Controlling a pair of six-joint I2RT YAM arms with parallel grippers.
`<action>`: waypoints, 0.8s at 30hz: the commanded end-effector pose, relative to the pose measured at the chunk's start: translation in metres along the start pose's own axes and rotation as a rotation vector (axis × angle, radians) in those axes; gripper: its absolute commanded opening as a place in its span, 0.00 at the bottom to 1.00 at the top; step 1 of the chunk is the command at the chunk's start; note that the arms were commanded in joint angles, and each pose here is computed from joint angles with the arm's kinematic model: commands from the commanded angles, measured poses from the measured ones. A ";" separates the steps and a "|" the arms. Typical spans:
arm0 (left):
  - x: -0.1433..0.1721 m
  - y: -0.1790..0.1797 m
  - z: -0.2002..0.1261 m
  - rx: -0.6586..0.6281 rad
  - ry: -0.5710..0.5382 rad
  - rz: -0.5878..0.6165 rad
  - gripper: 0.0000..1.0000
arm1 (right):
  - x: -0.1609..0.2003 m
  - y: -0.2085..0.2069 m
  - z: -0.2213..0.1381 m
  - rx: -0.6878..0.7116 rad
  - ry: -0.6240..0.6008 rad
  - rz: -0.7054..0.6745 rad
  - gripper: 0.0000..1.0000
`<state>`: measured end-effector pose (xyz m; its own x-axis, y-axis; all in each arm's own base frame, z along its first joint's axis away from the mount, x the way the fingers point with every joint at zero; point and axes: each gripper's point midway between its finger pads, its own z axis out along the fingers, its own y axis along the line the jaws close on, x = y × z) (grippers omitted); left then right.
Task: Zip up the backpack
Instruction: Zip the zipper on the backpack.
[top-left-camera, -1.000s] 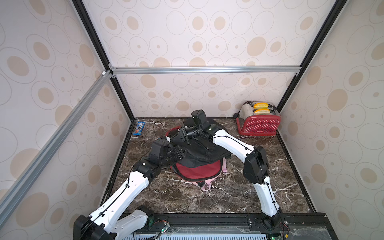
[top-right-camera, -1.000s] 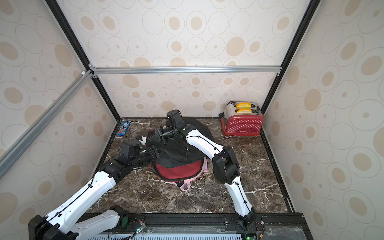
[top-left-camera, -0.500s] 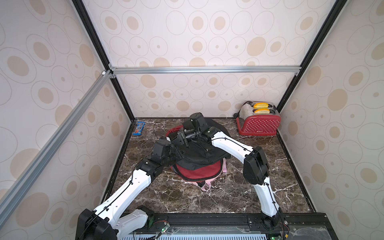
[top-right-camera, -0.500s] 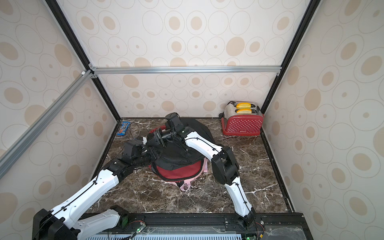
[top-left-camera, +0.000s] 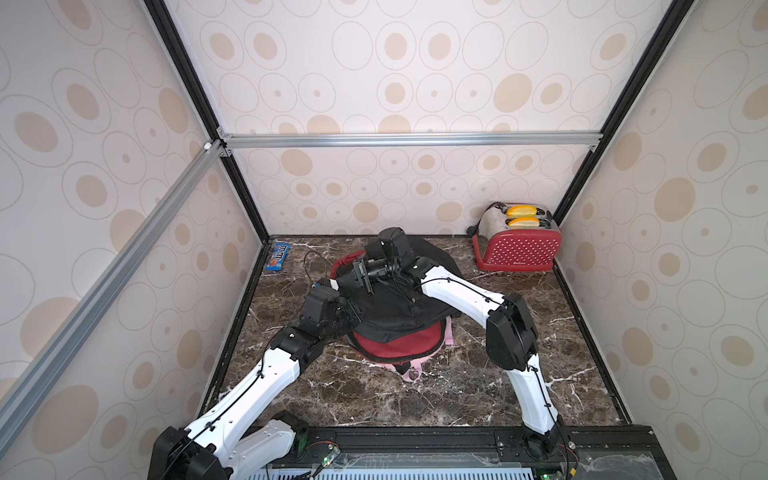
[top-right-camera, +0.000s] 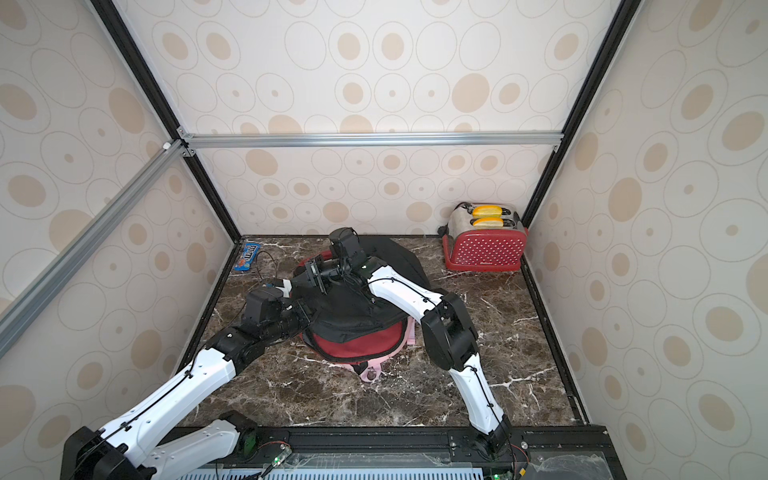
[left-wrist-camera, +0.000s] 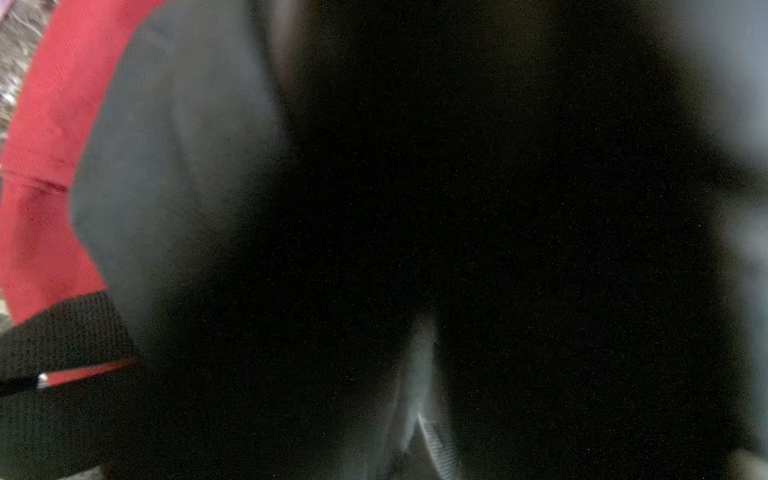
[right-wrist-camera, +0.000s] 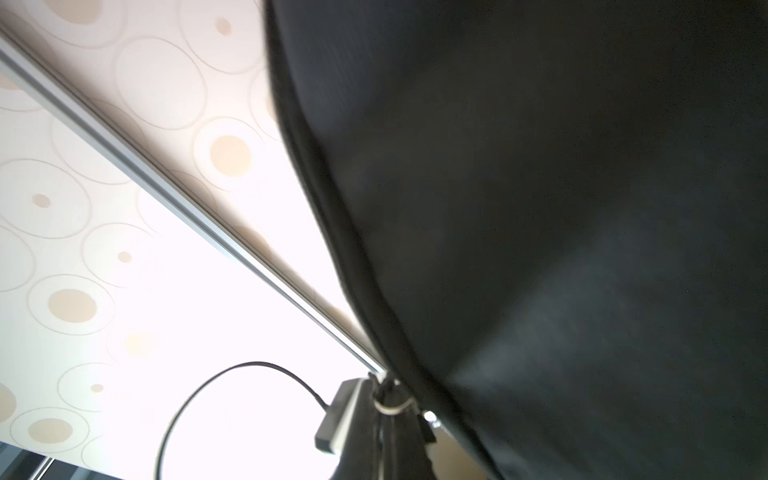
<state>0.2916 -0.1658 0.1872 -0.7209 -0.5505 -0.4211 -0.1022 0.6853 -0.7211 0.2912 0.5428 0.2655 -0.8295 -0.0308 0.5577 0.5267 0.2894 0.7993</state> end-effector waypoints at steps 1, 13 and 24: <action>0.022 0.008 -0.002 0.010 0.076 -0.037 0.00 | -0.002 0.058 -0.014 -0.154 -0.086 -0.056 0.00; 0.032 0.017 -0.011 0.019 0.085 -0.073 0.00 | -0.061 0.066 -0.014 -0.170 -0.189 -0.010 0.00; 0.035 0.023 -0.020 0.003 0.077 -0.101 0.00 | -0.128 0.055 -0.046 -0.173 -0.303 0.037 0.00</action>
<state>0.2730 -0.1573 0.1863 -0.6980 -0.6081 -0.3782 -0.1198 0.6198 -0.7755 0.3726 0.5408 0.2483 -0.8128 0.1297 0.5679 0.5818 0.2299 0.7801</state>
